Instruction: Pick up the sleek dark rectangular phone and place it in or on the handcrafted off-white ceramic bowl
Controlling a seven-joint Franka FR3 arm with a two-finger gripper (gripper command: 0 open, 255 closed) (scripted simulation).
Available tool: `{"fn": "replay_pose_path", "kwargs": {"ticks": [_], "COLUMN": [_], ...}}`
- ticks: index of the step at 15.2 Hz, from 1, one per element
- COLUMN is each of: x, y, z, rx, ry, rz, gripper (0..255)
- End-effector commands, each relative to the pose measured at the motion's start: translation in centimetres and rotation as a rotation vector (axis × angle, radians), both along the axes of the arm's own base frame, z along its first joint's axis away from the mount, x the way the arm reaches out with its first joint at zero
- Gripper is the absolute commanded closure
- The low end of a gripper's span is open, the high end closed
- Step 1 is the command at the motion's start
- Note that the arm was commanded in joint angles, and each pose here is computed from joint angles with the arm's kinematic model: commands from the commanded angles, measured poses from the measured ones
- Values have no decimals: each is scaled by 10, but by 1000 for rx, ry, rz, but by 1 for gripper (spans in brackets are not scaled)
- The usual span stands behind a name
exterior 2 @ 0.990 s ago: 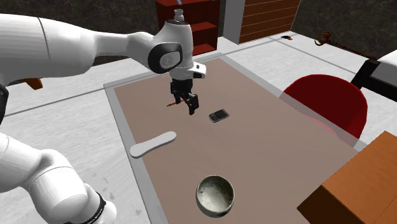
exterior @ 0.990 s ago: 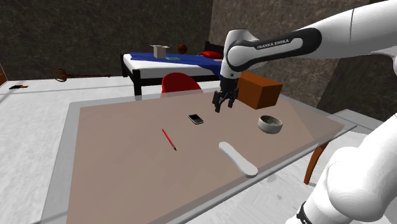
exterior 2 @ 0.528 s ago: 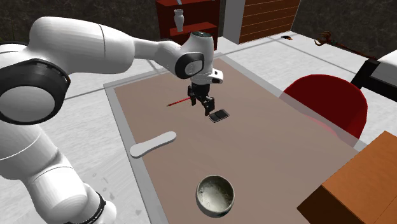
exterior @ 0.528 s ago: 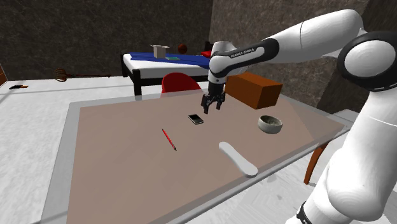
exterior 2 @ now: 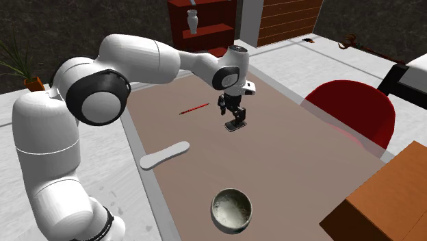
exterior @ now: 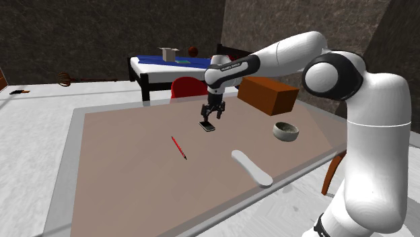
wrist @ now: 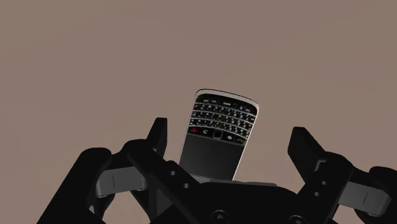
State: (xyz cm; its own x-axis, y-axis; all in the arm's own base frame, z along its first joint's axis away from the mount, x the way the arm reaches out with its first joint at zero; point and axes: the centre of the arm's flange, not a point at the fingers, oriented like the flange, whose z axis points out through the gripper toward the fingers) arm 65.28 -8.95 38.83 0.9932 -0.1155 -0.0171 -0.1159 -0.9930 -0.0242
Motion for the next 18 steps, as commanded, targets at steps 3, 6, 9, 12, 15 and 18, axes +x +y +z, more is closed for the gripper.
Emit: {"fn": "replay_pose_path", "kwargs": {"ticks": [3, 6, 9, 12, 15, 18], "x": [28, 28, 28, 27, 27, 27], "y": [-6, -6, -5, -5, -5, -5], "z": [-23, -39, -55, -58, -58, -58], "rx": [7, 7, 7, 7, 7, 7], "ry": [3, 3, 3, 3, 3, 3], "rz": [-1, -1, -1, -1, -1, -1], "gripper": [0, 0, 0, 0, 0, 255]}}
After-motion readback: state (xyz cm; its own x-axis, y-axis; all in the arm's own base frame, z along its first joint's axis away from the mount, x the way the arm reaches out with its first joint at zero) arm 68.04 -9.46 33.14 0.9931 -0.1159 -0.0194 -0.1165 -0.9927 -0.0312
